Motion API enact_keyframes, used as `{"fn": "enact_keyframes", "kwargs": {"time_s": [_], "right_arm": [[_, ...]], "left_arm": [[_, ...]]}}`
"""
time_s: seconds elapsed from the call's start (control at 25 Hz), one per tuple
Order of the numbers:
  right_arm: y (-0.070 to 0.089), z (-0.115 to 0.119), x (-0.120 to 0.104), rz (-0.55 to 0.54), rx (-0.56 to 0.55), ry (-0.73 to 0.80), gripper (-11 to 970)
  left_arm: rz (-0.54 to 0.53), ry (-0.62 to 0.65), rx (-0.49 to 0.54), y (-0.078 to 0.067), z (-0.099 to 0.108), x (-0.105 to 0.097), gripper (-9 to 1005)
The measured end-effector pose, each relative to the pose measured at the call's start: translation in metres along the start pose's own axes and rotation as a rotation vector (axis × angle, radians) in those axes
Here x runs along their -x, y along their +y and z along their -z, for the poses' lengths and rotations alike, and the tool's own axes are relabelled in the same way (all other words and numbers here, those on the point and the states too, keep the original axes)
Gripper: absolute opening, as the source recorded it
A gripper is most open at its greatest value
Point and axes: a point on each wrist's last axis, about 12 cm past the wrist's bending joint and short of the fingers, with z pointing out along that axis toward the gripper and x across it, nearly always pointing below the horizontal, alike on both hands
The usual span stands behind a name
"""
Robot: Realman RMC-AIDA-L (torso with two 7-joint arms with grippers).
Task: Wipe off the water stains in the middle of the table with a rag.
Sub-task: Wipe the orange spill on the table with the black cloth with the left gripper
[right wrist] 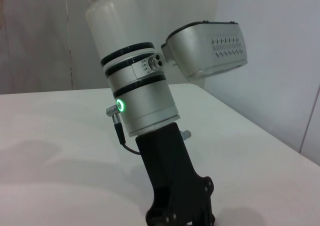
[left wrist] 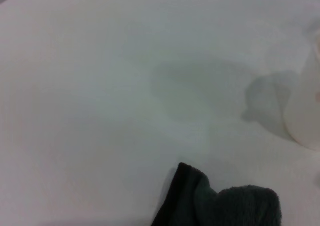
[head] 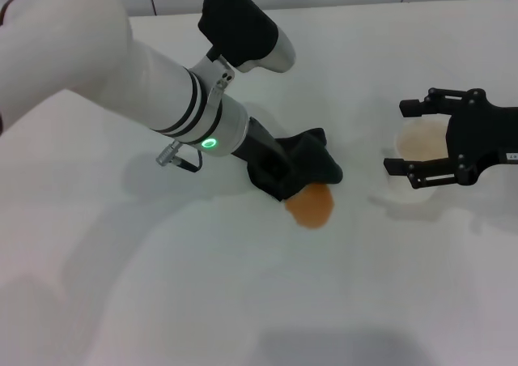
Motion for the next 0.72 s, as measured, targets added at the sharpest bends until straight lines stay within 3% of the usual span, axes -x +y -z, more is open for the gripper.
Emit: {"fn": "enact_keyframes", "kwargs": {"time_s": [0.72], "right_arm": [[-0.002, 0.001, 0.0, -0.002, -0.011, -0.001, 860]], "left_arm": [[-0.205, 0.07, -0.092, -0.022, 0.001, 0.006, 73]]}}
